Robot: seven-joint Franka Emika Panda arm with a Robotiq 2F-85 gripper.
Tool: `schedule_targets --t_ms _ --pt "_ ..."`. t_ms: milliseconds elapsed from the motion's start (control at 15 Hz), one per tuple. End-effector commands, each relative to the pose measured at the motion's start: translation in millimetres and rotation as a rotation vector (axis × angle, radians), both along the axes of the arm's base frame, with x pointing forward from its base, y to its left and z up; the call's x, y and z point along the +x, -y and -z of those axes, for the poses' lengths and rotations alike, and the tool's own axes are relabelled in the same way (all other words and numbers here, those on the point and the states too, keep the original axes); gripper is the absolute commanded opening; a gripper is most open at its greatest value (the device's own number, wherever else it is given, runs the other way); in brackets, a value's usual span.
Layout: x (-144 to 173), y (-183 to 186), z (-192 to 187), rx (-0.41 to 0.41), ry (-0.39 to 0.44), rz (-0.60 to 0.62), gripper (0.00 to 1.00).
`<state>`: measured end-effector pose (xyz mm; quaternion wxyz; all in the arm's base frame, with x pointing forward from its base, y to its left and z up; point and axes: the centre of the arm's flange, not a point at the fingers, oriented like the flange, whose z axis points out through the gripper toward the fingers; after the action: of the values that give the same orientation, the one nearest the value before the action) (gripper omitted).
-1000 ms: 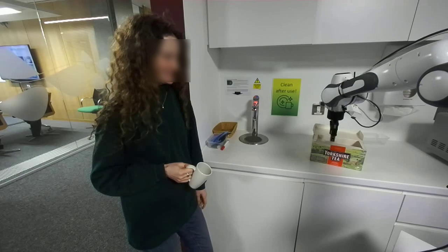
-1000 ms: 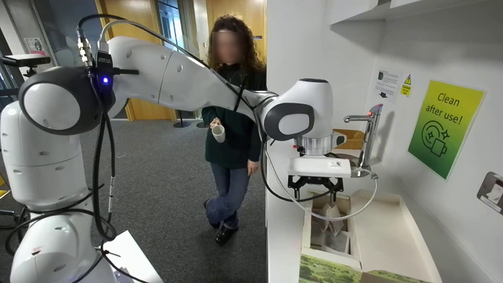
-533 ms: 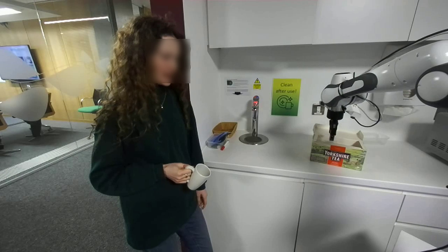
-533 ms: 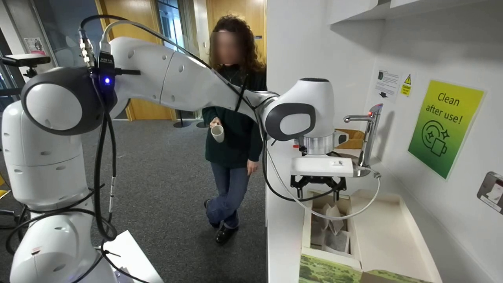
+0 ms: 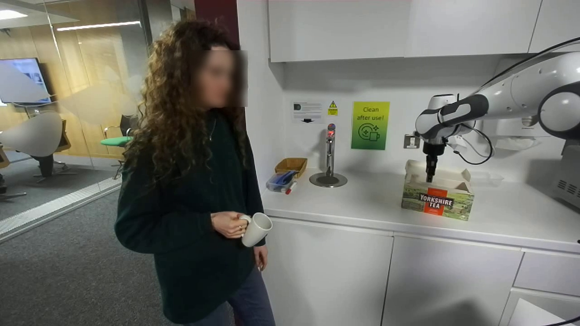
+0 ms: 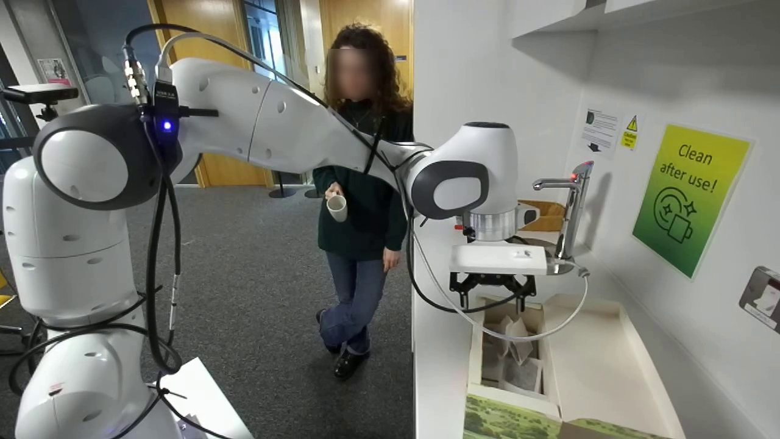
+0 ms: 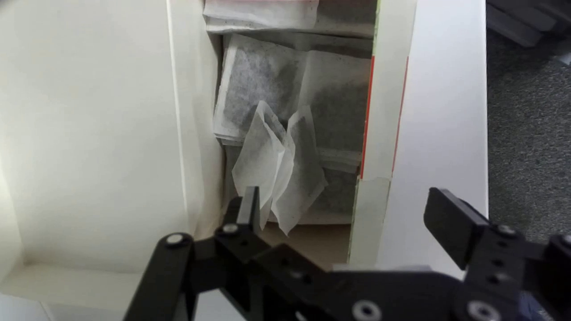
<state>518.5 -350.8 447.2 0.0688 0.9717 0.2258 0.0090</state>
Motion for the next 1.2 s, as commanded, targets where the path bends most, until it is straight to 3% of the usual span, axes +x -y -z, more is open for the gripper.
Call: schedule_targets --t_ms 0,600,1133 --pt "1.9 3.7 -4.2 0.022 -0.005 0.003 1.0" --pt "5.2 37.2 -27.5 0.12 -0.002 0.07 1.0" --pt "22.6 53.3 -22.0 0.082 -0.001 0.074 1.0"
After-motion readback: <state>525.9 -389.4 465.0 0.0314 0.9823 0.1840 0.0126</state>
